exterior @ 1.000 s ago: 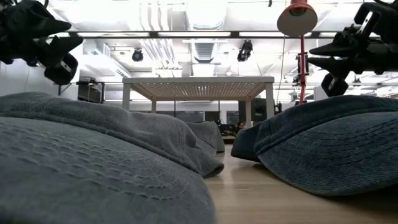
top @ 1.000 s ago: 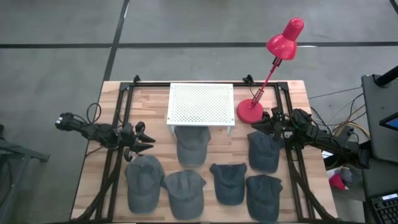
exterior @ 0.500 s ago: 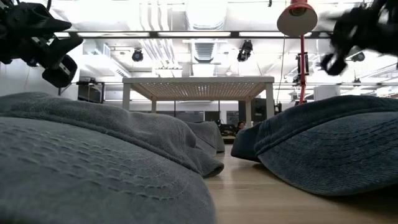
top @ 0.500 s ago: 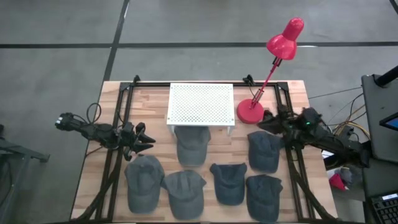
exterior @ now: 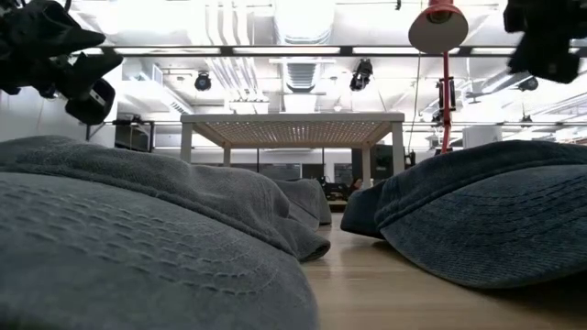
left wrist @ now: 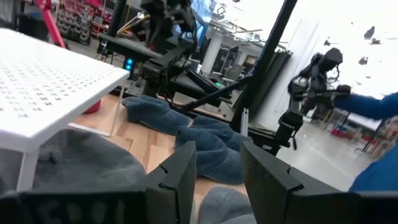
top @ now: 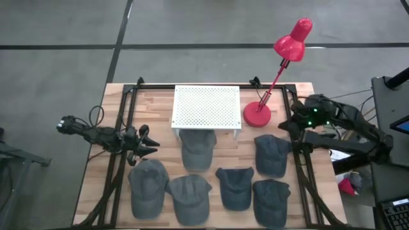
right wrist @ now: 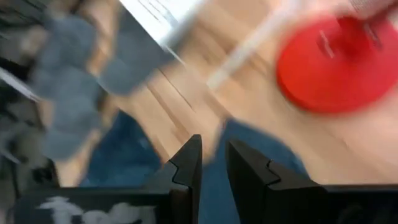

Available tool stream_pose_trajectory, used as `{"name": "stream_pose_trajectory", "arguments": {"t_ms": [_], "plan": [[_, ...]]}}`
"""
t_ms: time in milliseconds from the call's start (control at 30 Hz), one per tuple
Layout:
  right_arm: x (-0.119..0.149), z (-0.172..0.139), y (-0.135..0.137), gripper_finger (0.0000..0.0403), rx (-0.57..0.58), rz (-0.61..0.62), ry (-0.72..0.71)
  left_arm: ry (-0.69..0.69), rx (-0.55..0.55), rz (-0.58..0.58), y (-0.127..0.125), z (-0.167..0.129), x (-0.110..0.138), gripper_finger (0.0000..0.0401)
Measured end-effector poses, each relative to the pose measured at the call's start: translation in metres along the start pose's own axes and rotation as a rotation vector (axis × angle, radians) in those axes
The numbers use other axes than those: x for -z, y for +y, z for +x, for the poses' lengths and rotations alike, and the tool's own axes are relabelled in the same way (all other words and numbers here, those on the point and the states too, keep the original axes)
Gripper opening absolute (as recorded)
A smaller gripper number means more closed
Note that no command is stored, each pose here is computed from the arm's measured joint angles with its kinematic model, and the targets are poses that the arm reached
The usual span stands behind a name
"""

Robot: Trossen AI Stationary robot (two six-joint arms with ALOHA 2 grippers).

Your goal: Pick & Place hat

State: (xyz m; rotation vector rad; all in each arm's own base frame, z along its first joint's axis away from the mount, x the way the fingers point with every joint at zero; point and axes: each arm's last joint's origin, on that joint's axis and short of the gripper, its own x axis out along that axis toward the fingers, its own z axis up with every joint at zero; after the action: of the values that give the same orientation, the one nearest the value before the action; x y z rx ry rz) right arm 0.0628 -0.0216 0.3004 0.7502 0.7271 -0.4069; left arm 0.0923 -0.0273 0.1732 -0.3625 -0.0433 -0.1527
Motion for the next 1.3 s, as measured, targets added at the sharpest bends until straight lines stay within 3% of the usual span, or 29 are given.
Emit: {"name": "stream_pose_trajectory", "arguments": {"t_ms": [200,400,600,1033,1300], "plan": [[-0.010,0.015,0.002,0.0068,0.117,0.052,0.212,0.000,0.000,0.059,0.000,0.000,0.000,0.0129],[-0.011,0.040,0.007,0.0073,0.089,0.032,0.396,0.000,-0.001,0.059,0.000,0.000,0.000,0.0129],[-0.005,0.055,0.020,0.0106,0.098,-0.004,0.517,0.000,0.000,0.058,0.000,0.000,0.000,0.0129],[0.014,0.064,0.042,0.0210,0.203,0.222,0.629,0.001,0.000,0.093,0.000,0.000,0.000,0.0129],[0.022,0.071,0.049,0.0230,0.357,0.399,0.585,0.002,-0.001,0.139,0.000,0.000,0.000,0.0129]]}}
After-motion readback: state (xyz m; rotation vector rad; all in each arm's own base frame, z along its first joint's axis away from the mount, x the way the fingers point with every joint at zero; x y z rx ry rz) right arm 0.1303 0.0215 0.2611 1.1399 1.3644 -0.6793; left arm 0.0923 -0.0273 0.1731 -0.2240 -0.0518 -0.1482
